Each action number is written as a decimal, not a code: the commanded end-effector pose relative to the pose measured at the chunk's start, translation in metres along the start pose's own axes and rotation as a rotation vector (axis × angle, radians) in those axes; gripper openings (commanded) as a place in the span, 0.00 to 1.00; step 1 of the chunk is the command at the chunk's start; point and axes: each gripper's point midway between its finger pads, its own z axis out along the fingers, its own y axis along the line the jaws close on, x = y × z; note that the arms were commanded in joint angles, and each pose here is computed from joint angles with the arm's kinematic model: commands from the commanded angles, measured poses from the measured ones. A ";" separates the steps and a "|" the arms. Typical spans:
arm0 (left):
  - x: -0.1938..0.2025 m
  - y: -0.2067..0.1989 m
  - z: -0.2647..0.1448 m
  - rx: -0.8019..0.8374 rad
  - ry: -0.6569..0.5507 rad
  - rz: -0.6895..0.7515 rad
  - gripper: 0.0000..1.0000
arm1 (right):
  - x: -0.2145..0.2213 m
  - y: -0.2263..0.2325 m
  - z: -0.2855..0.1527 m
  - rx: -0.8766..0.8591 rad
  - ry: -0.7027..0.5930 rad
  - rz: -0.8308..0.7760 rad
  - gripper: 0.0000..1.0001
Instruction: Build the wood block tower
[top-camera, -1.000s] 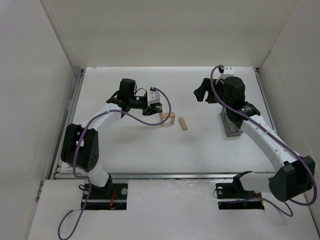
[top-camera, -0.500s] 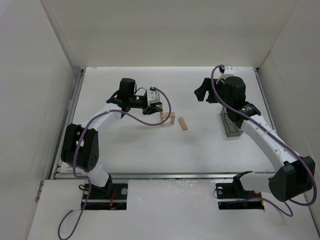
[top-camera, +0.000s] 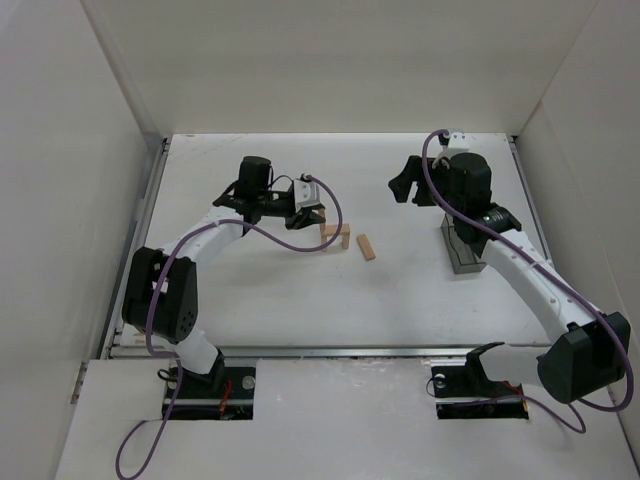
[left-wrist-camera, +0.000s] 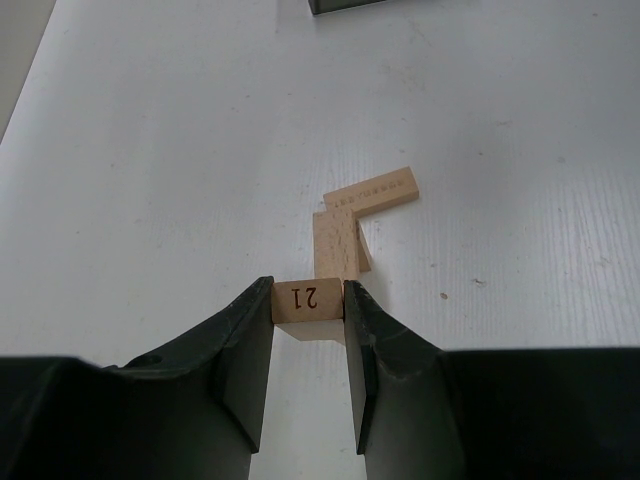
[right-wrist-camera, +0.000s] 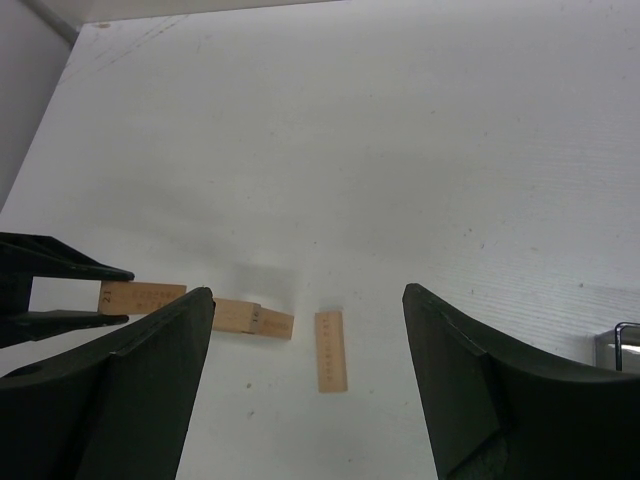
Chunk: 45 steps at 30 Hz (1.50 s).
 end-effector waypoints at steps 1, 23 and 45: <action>-0.002 -0.004 0.005 0.027 -0.031 0.027 0.00 | -0.014 0.006 0.000 -0.028 -0.053 0.007 0.82; 0.003 -0.009 0.007 0.037 -0.005 0.024 0.00 | -0.011 0.001 0.001 -0.017 -0.048 0.010 0.82; 0.005 -0.015 0.007 0.057 -0.011 0.008 0.22 | -0.011 0.001 0.001 -0.017 -0.048 0.010 0.82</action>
